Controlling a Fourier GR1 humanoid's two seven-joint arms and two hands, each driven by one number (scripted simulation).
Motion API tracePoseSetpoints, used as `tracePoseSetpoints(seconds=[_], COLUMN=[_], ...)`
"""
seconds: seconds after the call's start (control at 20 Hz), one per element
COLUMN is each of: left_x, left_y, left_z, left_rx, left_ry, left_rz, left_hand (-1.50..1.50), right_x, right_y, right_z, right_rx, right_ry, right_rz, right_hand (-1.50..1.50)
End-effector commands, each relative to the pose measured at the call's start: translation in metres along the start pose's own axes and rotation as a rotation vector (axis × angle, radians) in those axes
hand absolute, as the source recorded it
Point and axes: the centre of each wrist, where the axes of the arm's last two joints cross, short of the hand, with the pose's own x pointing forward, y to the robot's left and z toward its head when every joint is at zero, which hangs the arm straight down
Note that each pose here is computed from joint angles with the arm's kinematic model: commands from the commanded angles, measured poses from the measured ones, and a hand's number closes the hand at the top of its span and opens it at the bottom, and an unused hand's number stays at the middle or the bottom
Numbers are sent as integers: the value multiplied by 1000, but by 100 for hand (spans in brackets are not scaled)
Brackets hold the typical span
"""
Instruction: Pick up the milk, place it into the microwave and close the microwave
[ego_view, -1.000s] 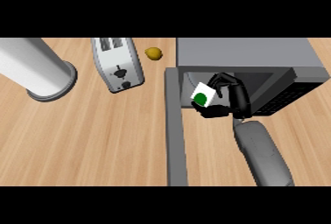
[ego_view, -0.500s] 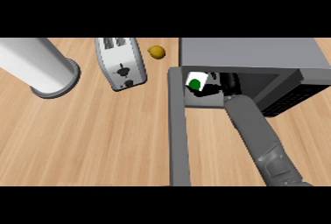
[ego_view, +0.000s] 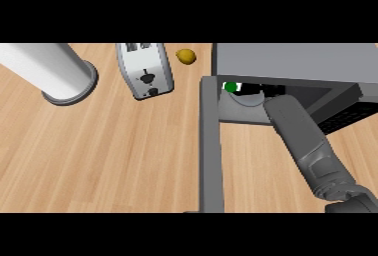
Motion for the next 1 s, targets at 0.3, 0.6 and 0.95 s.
tracePoseSetpoints(seconds=[0.3,0.6,0.95], left_x=[-4,-10,-8], left_y=[-4,-5,-4], left_z=[-8,-18,-28], left_rx=[-34,-35,-70], left_ry=[1,8,11], left_rz=[-13,15,-40], left_hand=[-150,-150,-150], right_x=[-3,-19,-38], right_y=[-42,-46,-56], right_z=[-27,-16,-3], right_rx=[-136,-174,-273], right_ry=[-71,-2,123], right_rz=[228,349,541], right_hand=[150,150,-150])
